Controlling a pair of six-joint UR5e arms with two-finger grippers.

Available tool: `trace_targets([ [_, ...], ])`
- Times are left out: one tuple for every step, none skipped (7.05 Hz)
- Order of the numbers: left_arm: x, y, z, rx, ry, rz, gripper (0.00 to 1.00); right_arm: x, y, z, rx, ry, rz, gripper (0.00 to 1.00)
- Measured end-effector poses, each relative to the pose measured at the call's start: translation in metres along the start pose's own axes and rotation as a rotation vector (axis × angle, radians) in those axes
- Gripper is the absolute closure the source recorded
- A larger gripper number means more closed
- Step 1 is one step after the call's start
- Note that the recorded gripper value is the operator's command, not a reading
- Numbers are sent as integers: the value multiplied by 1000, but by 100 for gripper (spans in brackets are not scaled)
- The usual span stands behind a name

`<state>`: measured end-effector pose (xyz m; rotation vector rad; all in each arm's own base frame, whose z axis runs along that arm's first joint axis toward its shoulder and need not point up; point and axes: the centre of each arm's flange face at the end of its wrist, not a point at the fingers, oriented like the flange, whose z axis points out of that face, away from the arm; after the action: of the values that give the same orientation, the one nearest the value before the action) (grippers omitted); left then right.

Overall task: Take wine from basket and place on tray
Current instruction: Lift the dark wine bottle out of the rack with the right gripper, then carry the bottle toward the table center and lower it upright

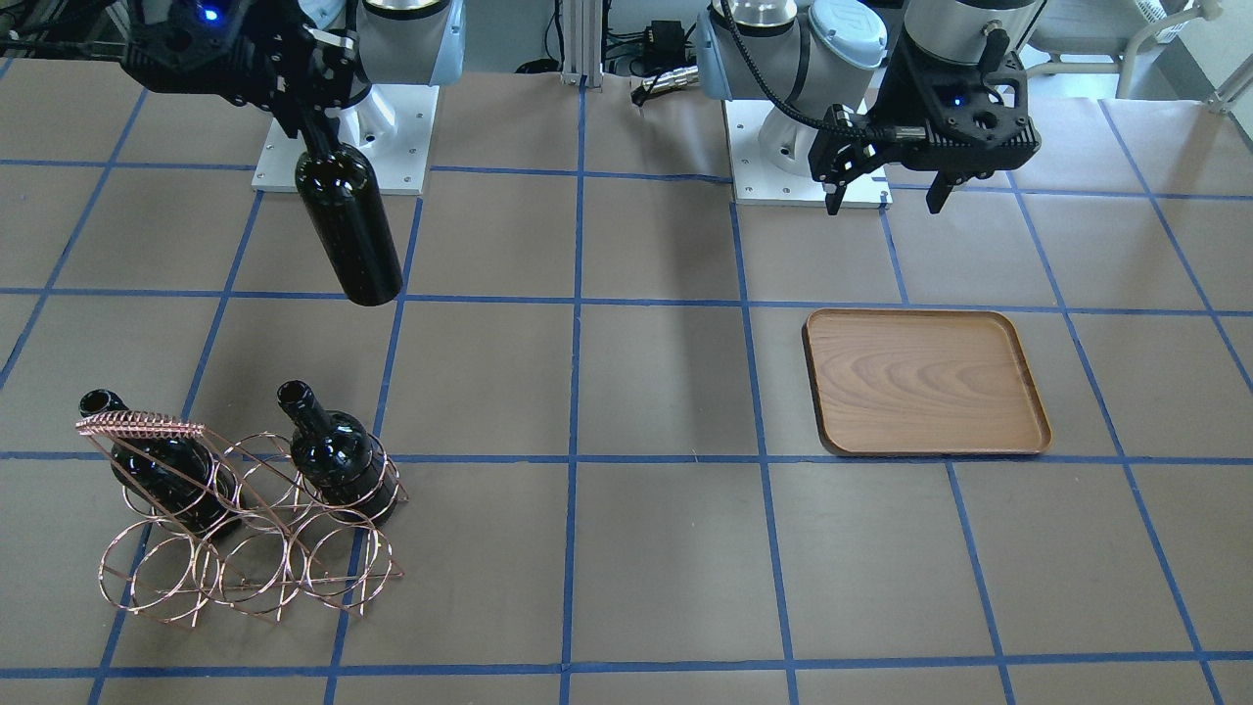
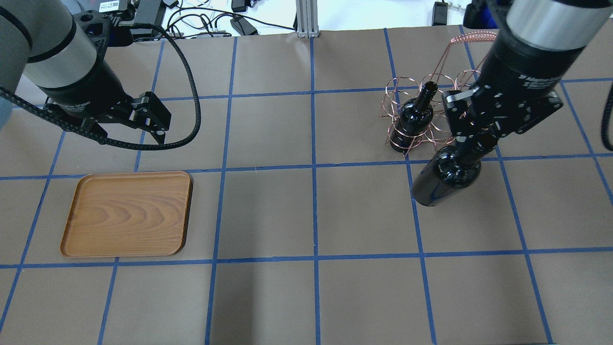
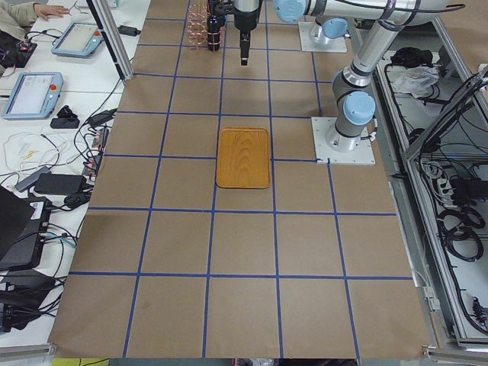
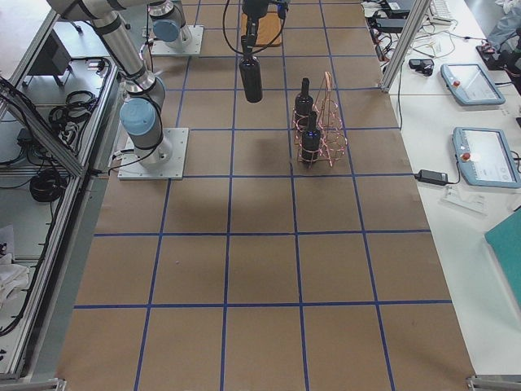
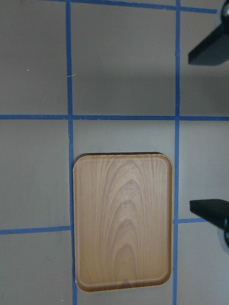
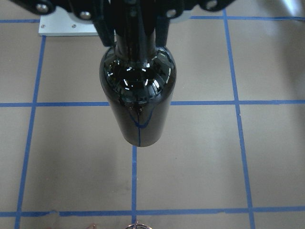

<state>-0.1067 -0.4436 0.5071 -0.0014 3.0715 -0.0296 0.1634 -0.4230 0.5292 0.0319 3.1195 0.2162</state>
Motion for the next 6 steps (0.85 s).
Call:
trace_targets([
  [-5,-1,0,-1,-1,-7,0,-41,-7,17,16,5,33,74],
  [-13,-3,0,-2,0,-22,0,-82,-16,35,36,8,73,76],
  [-22,-5,0,-2,2,-33,0,-120,-24,53,44,10,105,76],
  [-31,-7,1,-3,1,-25,0,-153,-33,67,46,11,130,77],
  [-38,-8,1,-3,0,-14,0,-184,-42,75,41,2,167,77],
  [-44,-9,1,-4,0,-13,0,-212,-49,85,33,-12,204,76],
])
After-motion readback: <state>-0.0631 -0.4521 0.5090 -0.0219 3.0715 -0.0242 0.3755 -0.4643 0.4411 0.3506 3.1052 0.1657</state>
